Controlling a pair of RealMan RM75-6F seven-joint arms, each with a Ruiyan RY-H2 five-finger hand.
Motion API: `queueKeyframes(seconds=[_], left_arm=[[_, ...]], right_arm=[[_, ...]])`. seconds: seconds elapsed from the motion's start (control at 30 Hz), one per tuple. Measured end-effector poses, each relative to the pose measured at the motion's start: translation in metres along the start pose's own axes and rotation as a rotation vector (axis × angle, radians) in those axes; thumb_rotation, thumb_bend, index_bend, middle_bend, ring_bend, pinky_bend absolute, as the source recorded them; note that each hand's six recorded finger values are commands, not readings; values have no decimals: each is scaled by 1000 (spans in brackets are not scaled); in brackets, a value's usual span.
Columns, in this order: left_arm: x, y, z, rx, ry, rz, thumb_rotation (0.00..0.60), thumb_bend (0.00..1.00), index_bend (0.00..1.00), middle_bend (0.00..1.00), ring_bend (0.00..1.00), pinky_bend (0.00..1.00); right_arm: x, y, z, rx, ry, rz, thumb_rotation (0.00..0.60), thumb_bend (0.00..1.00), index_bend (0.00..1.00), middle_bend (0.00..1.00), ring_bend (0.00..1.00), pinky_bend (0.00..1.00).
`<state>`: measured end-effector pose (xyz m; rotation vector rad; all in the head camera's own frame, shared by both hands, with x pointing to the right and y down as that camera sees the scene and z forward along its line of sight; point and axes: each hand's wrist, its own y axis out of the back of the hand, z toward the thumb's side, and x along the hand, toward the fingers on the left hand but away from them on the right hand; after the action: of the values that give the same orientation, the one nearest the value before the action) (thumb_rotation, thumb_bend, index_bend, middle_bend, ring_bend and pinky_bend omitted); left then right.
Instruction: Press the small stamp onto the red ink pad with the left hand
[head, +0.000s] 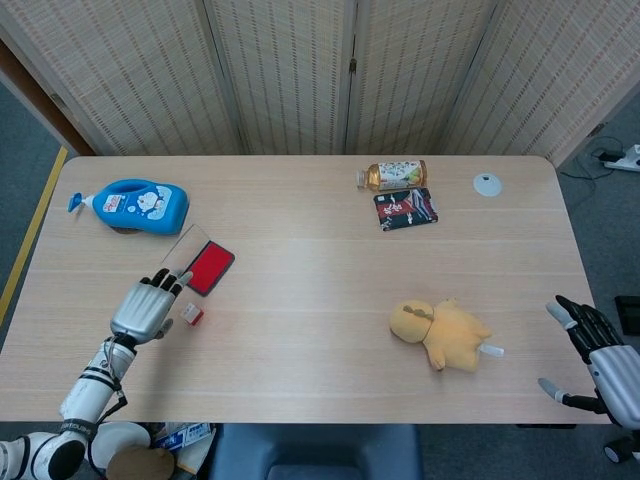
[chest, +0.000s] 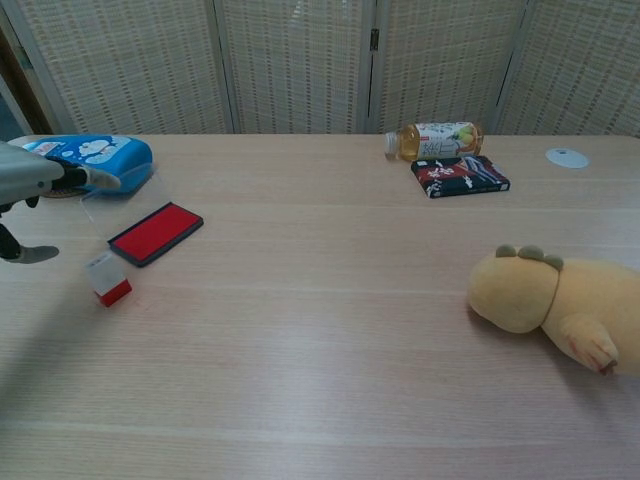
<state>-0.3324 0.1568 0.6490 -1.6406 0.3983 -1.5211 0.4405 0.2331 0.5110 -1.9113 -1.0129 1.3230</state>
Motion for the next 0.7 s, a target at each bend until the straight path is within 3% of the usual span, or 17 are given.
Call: queueKeyframes(seconds=[0.1, 0.2, 0.37, 0.47, 0.7], left_arm=[[-28, 10, -14, -42, 56, 106, 600, 327, 80, 43, 1, 103], [-64, 15, -34, -113, 132, 227, 600, 328, 76, 41, 0, 69], [-137, 0, -71, -241, 287, 375, 600, 328, 43, 4, 0, 30], [-164, -14, -84, -309, 344, 393, 600, 328, 20, 0, 0, 6], [-174, -29, -105, -360, 420, 347, 600, 327, 0, 0, 0, 0]], right_arm=[[-2, -1, -3, -2, -18, 5, 600, 192, 0, 0, 0, 0], [-5, -3, -8, 1, -49, 7, 600, 192, 0, 0, 0, 0], [-10, -8, -11, 40, -87, 6, 600, 193, 0, 0, 0, 0], [-14, -11, -13, 57, -110, 4, 600, 193, 0, 0, 0, 0], [-17, -10, -14, 76, -131, -17, 600, 194, 0, 0, 0, 0]])
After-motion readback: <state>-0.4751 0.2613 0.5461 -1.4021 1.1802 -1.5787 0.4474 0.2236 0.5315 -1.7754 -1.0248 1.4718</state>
